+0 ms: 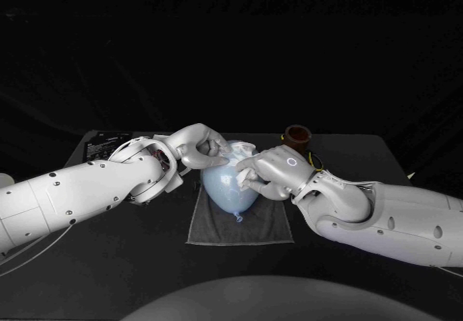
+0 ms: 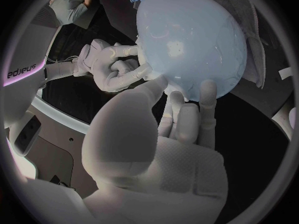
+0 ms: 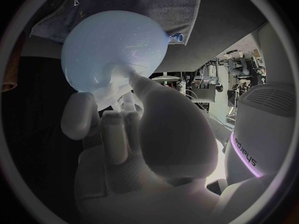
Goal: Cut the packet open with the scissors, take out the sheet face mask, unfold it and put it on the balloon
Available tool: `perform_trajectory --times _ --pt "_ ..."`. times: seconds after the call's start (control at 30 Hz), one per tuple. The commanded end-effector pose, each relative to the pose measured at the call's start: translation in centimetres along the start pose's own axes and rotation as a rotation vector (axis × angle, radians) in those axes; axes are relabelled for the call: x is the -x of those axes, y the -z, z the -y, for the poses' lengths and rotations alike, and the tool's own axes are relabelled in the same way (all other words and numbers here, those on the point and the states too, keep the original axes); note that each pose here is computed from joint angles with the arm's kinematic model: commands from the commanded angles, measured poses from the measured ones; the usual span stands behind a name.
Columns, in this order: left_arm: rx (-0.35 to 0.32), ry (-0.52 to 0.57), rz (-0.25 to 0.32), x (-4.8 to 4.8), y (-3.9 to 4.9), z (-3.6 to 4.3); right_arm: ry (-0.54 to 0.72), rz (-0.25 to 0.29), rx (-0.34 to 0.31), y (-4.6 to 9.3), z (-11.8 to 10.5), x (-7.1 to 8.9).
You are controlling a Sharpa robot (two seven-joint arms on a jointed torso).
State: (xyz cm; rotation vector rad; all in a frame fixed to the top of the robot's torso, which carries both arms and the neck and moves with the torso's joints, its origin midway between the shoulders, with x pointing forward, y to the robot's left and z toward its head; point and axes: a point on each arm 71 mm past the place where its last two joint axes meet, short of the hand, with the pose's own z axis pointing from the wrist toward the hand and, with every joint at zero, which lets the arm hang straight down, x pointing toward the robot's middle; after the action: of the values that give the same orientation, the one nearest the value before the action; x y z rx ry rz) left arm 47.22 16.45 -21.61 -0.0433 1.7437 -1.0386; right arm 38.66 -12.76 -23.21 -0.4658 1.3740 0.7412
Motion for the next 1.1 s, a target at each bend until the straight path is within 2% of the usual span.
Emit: perform_trajectory --times 0.03,0.2,0.4,0.77,0.93,1.1 --pt "0.013 0.006 -0.035 -0.47 0.0 -0.08 0.042 -0.049 -0.008 0.0 0.2 -0.4" --pt "0.015 0.007 -0.037 -0.48 -0.02 -0.1 0.053 -0.053 -0.007 0.0 0.3 -0.4" --pt "0.016 0.008 -0.037 -0.47 -0.03 -0.14 0.052 -0.03 0.003 0.0 0.2 -0.3" --pt "0.018 0.009 -0.041 -0.5 -0.06 -0.14 0.029 0.053 0.036 0.1 -0.2 0.4" --pt "0.019 0.01 -0.044 -0.53 -0.08 -0.15 0.002 0.093 0.051 0.5 -0.3 1.0" --pt "0.021 0.01 -0.046 -0.53 -0.08 -0.19 -0.039 0.106 0.057 1.5 -0.4 1.7"
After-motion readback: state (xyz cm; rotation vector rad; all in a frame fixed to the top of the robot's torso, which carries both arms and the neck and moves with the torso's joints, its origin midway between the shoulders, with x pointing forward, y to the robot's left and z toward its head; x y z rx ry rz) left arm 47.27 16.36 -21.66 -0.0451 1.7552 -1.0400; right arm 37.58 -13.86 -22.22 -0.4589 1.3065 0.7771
